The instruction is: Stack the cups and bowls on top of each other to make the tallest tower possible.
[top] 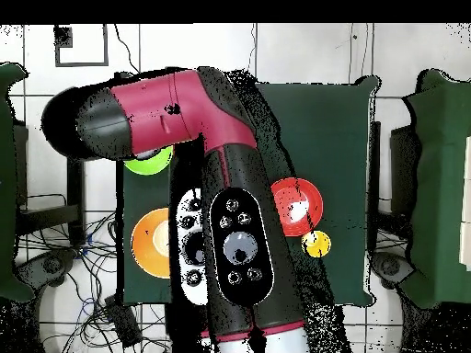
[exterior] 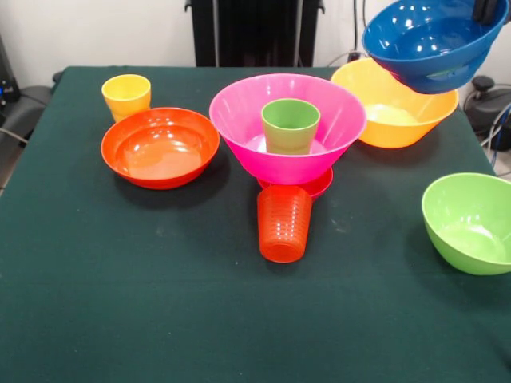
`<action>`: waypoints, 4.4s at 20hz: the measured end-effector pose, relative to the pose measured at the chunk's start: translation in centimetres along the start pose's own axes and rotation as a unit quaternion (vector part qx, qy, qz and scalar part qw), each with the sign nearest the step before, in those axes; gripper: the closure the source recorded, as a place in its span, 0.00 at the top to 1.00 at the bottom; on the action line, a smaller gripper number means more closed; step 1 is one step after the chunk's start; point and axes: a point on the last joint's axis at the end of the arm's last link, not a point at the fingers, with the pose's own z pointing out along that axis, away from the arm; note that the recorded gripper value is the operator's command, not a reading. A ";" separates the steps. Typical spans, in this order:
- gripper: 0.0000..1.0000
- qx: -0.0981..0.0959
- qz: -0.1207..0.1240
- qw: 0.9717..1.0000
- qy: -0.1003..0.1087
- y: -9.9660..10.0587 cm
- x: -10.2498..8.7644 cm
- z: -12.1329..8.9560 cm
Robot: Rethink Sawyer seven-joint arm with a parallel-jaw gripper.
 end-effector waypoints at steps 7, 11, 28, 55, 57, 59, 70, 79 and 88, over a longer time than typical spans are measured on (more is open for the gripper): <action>0.00 -0.003 0.007 1.000 -0.005 -1.4 -0.5 -0.3; 0.00 -0.003 0.010 1.000 -0.008 -2.1 -0.7 -0.6; 0.00 -0.013 0.025 1.000 0.013 -5.0 0.9 0.8; 0.00 -0.029 0.022 0.999 0.041 -7.7 4.2 1.9; 0.00 -0.030 0.021 0.998 0.041 -7.8 4.3 1.8; 0.00 -0.031 0.021 0.998 0.040 -8.0 4.4 1.6; 0.00 -0.042 0.021 0.998 0.043 -8.5 4.8 1.8; 0.00 -0.038 0.019 0.998 0.049 -10.0 5.7 2.5; 0.00 -0.045 0.016 0.998 0.047 -10.3 5.7 2.7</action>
